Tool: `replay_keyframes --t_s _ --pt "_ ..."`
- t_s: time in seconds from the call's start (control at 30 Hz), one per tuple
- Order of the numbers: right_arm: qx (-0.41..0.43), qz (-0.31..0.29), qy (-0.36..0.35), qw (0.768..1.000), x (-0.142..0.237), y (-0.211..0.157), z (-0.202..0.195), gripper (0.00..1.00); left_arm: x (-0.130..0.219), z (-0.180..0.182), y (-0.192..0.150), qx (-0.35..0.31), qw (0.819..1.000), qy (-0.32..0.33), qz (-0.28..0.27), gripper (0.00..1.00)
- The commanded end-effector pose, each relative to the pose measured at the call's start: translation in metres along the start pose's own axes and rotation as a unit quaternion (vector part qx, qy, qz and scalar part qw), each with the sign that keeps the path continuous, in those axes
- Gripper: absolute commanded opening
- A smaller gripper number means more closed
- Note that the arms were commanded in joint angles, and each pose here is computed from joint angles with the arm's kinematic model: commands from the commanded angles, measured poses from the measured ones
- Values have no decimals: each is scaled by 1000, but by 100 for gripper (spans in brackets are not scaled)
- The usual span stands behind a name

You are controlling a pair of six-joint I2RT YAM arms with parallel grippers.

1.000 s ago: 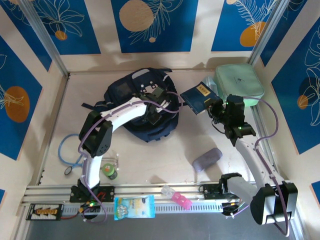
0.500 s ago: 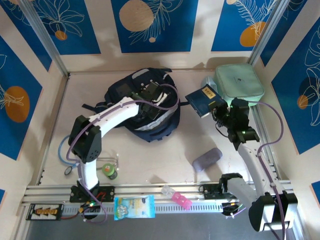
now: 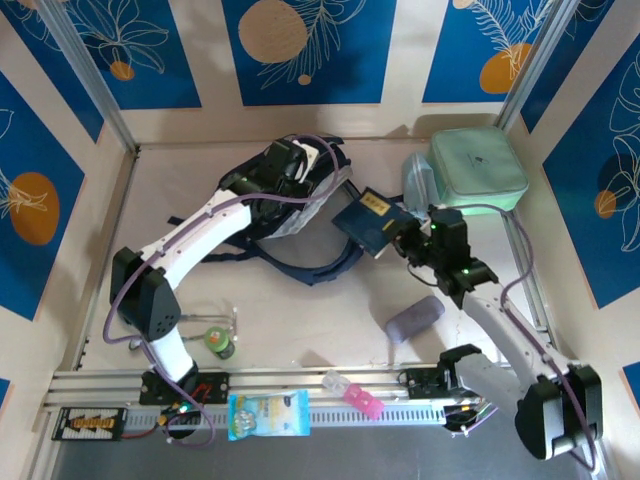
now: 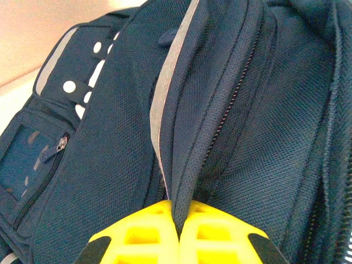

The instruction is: Pack books, pencil case, and school supplies into a backpack

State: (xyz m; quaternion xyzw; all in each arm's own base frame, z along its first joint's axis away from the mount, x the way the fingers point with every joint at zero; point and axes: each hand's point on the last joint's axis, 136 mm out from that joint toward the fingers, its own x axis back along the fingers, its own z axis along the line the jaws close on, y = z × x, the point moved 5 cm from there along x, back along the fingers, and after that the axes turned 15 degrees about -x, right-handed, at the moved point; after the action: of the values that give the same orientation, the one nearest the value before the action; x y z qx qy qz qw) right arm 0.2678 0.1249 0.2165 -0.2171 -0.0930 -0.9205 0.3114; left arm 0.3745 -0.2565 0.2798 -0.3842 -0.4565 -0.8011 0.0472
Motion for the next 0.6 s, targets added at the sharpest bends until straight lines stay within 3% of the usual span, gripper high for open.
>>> replay_keyframes --t_s 0.0,0.33,0.57 --pt "20 23 74 997 -16 -14 41 0 28 11 56 43 992 0 -119 0" --pt "0 95 109 989 -105 -34 74 0 38 16 60 72 989 -29 -126 0" --pt "-31 125 94 987 -166 -38 68 0 41 21 59 95 985 -55 -130 0"
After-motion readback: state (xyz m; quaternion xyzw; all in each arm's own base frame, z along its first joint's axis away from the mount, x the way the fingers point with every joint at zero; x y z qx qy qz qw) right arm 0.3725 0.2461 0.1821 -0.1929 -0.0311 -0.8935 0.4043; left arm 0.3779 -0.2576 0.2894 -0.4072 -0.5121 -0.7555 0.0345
